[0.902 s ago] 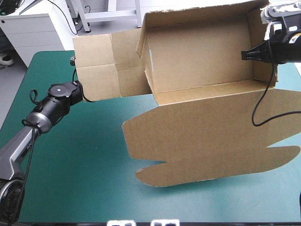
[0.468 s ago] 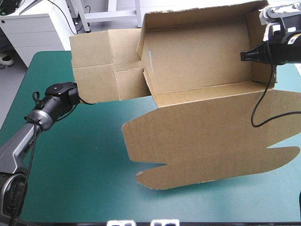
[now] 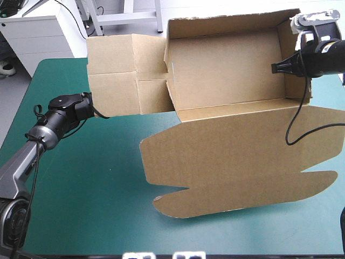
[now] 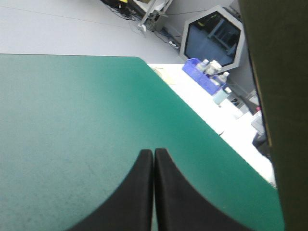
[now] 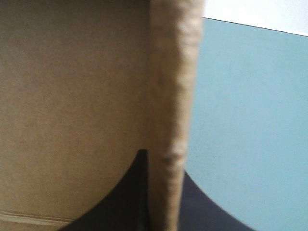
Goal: Fold the box
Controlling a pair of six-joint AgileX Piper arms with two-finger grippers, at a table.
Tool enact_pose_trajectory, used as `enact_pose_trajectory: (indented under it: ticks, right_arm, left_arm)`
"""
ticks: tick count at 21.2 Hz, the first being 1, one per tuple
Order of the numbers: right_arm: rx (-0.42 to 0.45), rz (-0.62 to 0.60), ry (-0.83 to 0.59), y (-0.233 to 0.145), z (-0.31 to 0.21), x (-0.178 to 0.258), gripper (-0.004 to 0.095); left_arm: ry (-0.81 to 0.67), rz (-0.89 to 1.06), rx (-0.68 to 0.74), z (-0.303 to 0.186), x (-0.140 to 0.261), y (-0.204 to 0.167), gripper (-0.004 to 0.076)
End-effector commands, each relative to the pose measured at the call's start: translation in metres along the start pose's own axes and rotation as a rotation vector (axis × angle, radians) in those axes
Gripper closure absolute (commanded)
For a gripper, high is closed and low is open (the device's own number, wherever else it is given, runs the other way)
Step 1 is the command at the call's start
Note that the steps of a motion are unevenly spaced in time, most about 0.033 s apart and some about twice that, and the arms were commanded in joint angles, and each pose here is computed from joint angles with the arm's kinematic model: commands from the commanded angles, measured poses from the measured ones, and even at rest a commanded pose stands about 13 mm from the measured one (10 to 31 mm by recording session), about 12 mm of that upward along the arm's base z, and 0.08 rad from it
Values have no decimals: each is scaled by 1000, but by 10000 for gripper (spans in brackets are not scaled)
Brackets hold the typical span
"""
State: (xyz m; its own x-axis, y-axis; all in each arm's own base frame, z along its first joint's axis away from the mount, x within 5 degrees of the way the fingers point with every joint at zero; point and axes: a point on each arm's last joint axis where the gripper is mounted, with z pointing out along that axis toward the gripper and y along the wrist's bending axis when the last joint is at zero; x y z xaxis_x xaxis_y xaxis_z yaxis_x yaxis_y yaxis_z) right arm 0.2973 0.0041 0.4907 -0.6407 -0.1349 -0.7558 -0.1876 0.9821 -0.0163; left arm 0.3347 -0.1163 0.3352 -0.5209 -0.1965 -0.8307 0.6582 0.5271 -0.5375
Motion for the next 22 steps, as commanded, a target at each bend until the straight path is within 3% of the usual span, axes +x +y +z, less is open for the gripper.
enact_pose_trajectory:
  ticks: [1, 6, 8, 11, 16, 22]
  right_arm:
    - [5, -27, -47, 2, -20, -2, 926]
    - [-16, -32, -52, 4, -20, -2, 926]
    - [-7, -35, -50, 3, -20, -2, 926]
    - [3, -38, -45, 2, -18, -2, 926]
    - [4, -36, -21, -1, -7, -3, 926]
    - [1, -33, -4, -2, 1, -3, 926]
  left_arm:
    - [-31, 112, -74, -11, -18, -12, 732]
    - [-43, 205, -336, -15, -21, 11, 733]
    - [45, 317, -426, -19, -17, 18, 733]
    - [143, 425, -475, -27, -14, 16, 733]
    - [149, 455, -508, -54, -24, -16, 732]
    - [289, 480, -509, -70, -16, -31, 733]
